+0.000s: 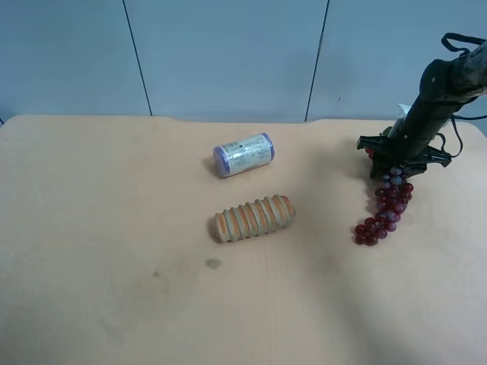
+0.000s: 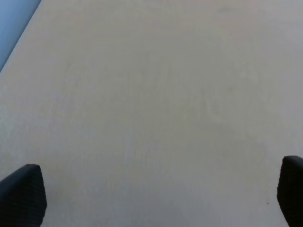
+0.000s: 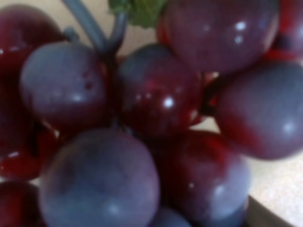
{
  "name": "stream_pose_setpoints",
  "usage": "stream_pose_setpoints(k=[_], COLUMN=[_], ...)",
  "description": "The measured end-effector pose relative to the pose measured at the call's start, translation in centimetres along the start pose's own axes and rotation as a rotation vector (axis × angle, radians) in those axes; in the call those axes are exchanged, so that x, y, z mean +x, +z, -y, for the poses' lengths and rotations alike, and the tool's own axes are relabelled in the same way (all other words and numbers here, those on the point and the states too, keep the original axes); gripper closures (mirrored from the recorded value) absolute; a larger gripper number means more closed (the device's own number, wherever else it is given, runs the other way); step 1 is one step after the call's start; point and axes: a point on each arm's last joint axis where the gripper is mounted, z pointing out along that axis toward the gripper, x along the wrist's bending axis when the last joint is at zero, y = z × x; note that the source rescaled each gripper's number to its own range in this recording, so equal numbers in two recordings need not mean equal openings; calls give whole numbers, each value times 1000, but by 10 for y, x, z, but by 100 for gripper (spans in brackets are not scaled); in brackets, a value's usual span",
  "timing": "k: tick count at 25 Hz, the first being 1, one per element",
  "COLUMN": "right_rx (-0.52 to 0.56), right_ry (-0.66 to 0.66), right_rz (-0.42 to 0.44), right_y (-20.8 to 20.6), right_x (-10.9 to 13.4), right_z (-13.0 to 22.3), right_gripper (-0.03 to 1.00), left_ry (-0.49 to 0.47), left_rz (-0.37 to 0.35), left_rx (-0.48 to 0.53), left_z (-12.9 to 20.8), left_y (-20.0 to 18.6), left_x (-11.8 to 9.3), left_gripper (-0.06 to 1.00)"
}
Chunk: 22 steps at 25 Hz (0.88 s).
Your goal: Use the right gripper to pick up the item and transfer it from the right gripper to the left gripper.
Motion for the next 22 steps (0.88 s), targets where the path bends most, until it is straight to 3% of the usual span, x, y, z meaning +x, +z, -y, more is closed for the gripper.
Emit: stream_pose_setpoints(k=[12,17,22], right_rx=[-95,-112,-73], right_ry=[-35,-115,-222], right_rz=[-65,-206,-431], right_y=[-48,-74,-91], right_x=[7,20,39], right_z=[-7,-6,3], right_gripper=[93,93,93], left_ry=[0,0,0], left_rz=[0,0,0], left_rx=[2,2,2], left_z=[0,0,0], left_y=[0,0,0], left_x=[0,0,0], left_gripper=[-6,-6,-6])
